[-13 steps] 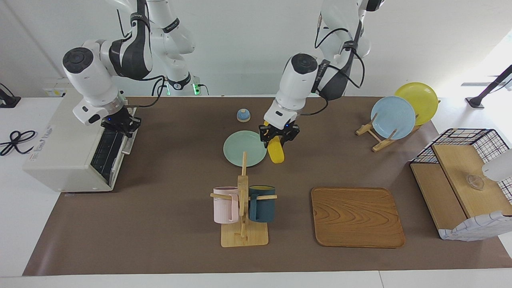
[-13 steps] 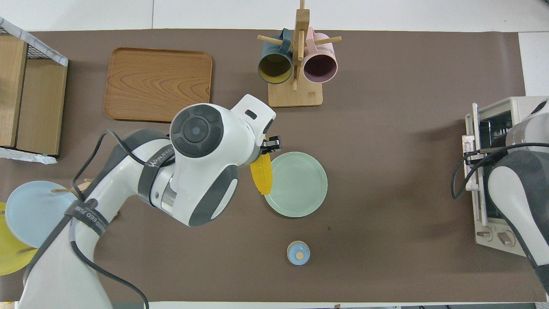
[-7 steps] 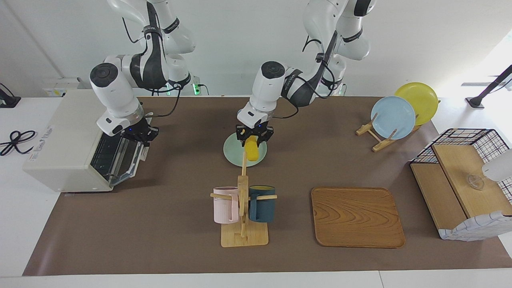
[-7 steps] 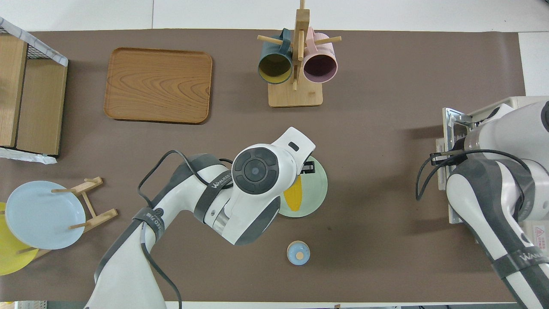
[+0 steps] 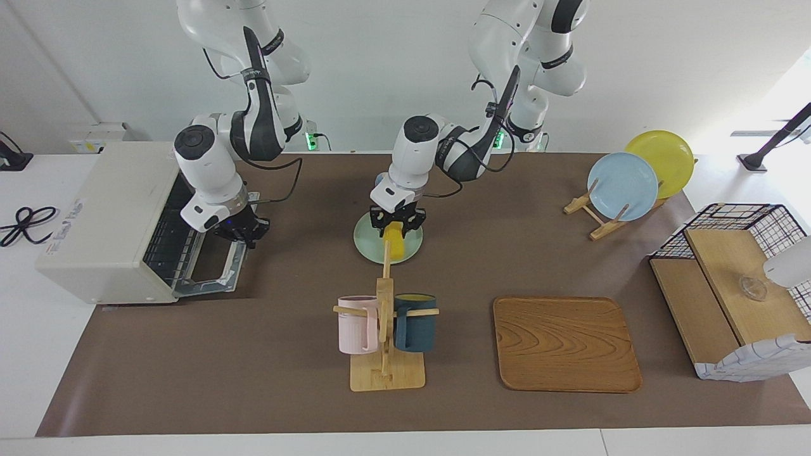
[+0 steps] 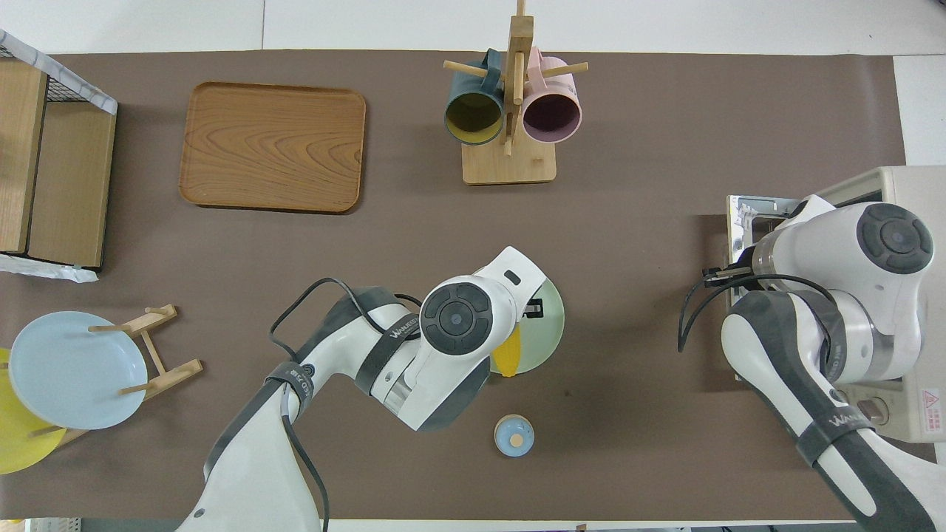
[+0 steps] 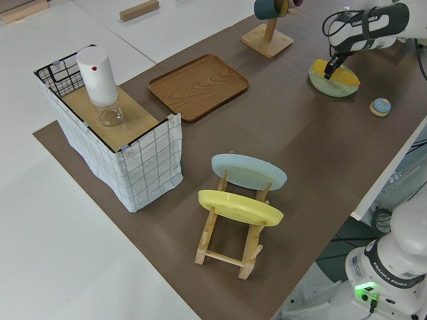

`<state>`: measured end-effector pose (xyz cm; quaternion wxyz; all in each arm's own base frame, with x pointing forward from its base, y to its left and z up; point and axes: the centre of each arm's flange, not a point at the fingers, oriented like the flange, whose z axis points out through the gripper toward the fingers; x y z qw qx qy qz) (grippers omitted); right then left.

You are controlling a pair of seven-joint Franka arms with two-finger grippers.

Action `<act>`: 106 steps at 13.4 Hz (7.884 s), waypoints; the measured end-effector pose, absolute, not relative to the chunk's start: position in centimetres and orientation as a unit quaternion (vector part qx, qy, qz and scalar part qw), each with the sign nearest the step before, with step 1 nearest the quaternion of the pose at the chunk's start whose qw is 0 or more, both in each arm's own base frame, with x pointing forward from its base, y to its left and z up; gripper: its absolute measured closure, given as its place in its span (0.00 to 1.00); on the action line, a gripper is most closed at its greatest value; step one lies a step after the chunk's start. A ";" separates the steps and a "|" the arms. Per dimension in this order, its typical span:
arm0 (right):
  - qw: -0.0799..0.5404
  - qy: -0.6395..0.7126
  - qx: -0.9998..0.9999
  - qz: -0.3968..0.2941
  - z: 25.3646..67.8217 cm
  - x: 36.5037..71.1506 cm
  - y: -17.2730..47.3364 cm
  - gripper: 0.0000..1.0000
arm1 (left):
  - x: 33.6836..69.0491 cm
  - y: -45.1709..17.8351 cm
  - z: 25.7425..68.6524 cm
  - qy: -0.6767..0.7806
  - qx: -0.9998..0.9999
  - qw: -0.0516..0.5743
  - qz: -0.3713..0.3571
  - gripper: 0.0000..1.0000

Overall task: Put corn in oven
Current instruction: 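Drop the corn with the left gripper while the right gripper opens the oven, then grasp the green plate holding the corn with the right gripper and lift, then carry the plate into the open toaster oven with the right gripper, then release the plate inside the oven and withdraw the right gripper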

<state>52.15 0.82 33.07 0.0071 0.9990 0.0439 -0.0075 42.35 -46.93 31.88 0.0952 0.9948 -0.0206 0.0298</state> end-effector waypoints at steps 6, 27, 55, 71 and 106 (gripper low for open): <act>0.007 0.028 0.999 -0.015 30.6 52.5 1.1 0.99 | 42.3 -46.7 32.0 -0.031 0.995 0.087 0.038 0.14; 0.067 -0.040 0.997 0.019 43.6 48.4 43.5 0.54 | 55.4 -6.2 56.9 -0.017 0.999 0.034 0.006 0.00; 0.172 0.049 0.983 0.031 36.1 49.8 41.3 0.98 | 54.7 -5.5 61.4 -0.040 0.999 -0.017 0.012 0.00; 0.135 0.078 0.980 -0.123 42.2 54.1 1.9 0.98 | 54.7 -5.2 61.2 -0.028 0.999 0.013 0.009 0.00; 0.090 0.006 0.994 -0.065 30.9 46.7 6.8 0.99 | 54.8 -4.9 61.1 -0.026 1.000 0.012 0.007 0.00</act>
